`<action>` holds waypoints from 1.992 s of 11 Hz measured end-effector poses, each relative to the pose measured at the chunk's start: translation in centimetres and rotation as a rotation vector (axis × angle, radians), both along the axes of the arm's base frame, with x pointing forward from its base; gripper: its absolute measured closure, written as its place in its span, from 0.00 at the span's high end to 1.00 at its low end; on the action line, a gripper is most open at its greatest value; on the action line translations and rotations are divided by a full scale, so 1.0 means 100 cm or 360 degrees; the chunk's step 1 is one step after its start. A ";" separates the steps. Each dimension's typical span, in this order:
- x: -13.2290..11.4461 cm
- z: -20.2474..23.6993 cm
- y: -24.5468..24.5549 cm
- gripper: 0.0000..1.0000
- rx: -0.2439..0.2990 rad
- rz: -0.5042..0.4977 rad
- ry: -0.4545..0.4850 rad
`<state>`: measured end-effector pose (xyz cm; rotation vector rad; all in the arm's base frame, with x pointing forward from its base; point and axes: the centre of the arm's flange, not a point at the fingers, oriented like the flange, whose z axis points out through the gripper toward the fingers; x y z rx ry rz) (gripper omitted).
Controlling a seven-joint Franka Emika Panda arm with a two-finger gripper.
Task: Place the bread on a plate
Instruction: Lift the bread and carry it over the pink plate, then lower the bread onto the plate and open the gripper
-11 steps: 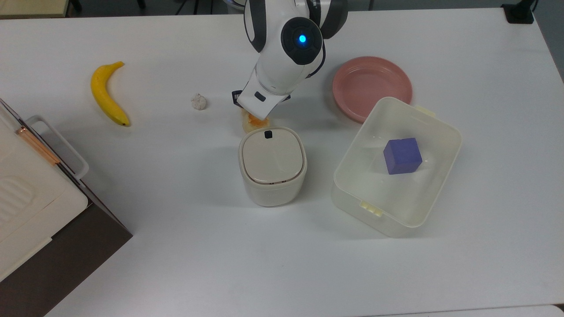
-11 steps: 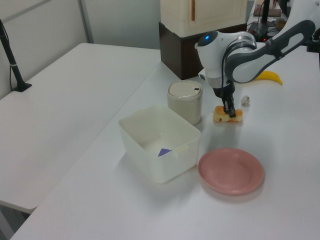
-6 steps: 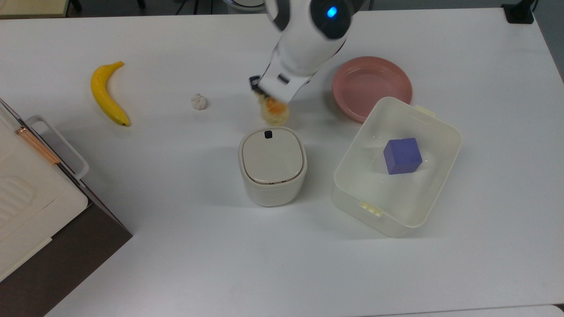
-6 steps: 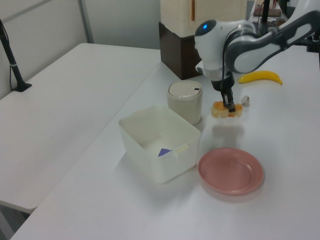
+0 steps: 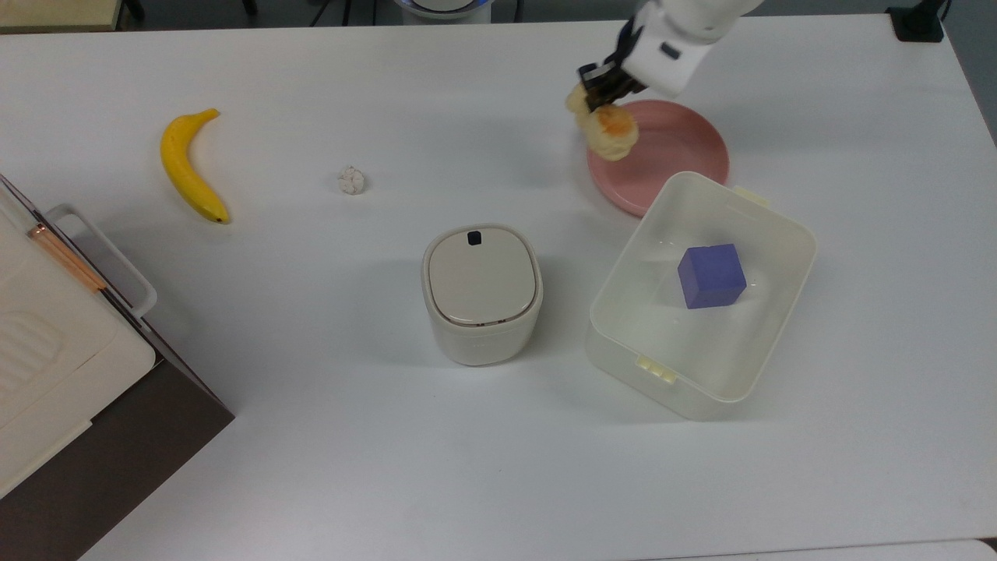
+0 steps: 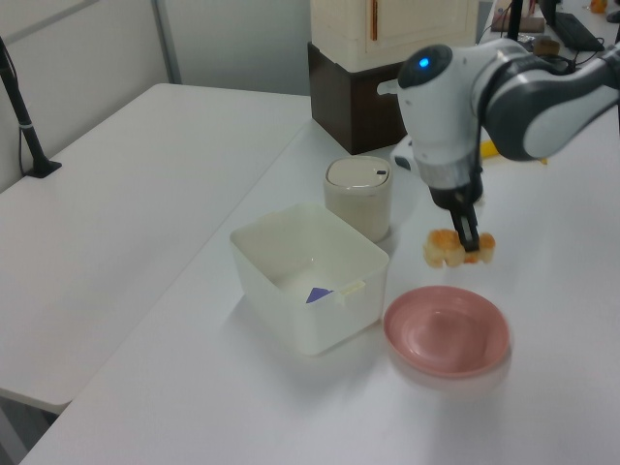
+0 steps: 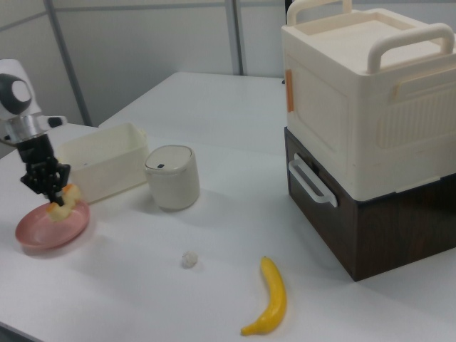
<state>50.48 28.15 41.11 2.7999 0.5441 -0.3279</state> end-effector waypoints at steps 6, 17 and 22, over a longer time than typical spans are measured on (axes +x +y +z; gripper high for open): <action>-0.026 -0.013 0.041 0.26 -0.0035 -0.0014 -0.0008; 0.053 0.098 -0.115 1.00 0.0154 -0.0629 -0.0297; 0.037 0.228 -0.305 1.00 0.0374 -0.1147 -0.0605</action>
